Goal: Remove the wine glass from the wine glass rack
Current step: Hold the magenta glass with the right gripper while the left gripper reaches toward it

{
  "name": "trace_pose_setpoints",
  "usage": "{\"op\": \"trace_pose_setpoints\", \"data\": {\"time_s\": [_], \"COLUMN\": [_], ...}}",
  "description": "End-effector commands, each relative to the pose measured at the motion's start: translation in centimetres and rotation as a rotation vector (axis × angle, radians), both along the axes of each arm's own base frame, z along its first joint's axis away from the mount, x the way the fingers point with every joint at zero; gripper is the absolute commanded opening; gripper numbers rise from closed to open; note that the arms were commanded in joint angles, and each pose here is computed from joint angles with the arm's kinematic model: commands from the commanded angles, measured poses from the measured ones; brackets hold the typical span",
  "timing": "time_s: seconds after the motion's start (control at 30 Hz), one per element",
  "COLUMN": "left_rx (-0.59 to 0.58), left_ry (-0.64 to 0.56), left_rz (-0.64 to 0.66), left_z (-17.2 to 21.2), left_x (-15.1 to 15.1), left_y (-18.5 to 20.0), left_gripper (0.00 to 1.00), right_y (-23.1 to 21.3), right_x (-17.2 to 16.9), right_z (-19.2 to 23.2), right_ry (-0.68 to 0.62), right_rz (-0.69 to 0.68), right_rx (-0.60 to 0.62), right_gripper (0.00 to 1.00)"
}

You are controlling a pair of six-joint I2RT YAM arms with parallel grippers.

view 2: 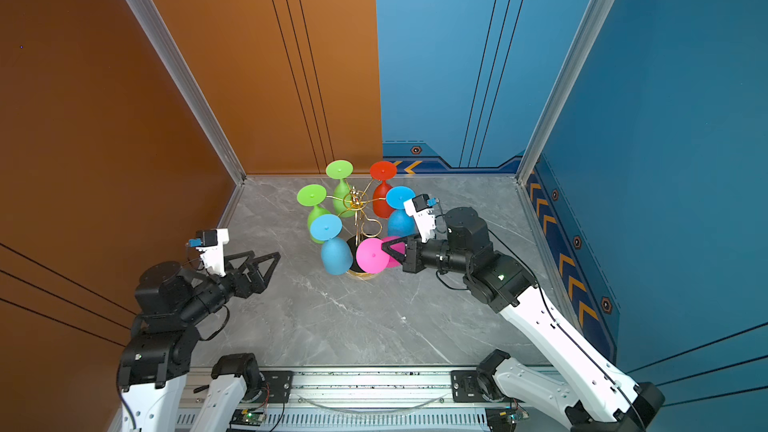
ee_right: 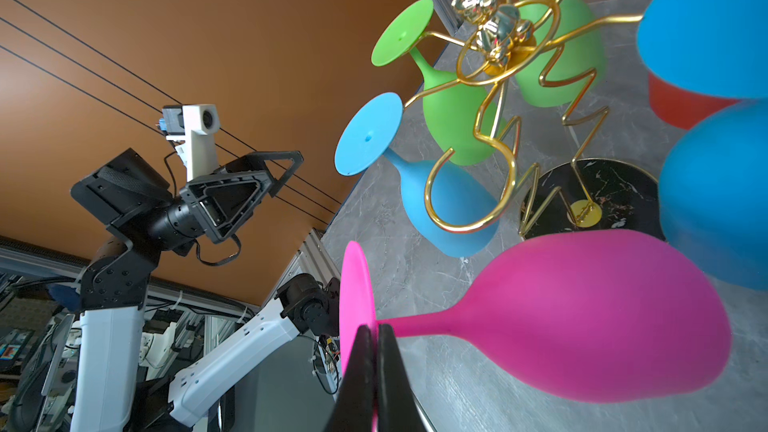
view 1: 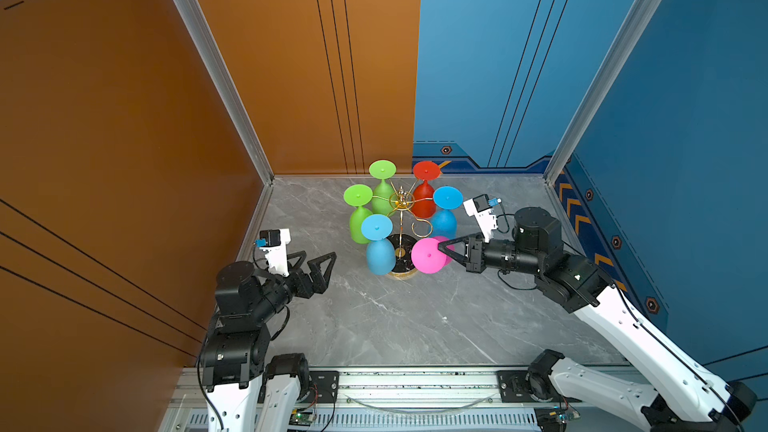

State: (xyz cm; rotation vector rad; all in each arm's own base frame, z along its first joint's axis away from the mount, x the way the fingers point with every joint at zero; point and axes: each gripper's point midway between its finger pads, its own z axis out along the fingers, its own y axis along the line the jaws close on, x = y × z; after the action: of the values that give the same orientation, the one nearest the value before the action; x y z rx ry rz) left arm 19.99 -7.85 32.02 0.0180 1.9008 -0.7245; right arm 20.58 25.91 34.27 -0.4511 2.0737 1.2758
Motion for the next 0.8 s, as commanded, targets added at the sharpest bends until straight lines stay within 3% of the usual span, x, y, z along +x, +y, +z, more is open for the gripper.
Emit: {"op": "trace_pose_setpoints", "data": {"time_s": [0.0,0.23,0.53,0.77], "left_rx": [-0.097,-0.227,-0.261,-0.255], "left_ry": [0.055,0.121,0.177,0.189], "left_rz": [-0.13,-0.359,-0.434,-0.46], "left_z": [0.6,0.6,-0.3,-1.0], "left_x": [-2.4,-5.1,-6.5,-5.7], "left_y": [-2.3,-5.4,-6.7,-7.9], "left_gripper": [0.97,0.94,0.8,0.69], "right_y": [0.0,-0.6,0.1,1.5], "right_x": [-1.2,-2.5,-4.3,-5.5], "right_z": [-0.7,-0.5,-0.4,-0.3], "right_ry": [-0.007,-0.032,-0.044,-0.067], "right_rz": [0.048,0.068,0.139,0.21], "right_rx": [-0.01,0.01,0.059,0.073], "right_gripper": [0.0,0.0,0.0,0.0]}}
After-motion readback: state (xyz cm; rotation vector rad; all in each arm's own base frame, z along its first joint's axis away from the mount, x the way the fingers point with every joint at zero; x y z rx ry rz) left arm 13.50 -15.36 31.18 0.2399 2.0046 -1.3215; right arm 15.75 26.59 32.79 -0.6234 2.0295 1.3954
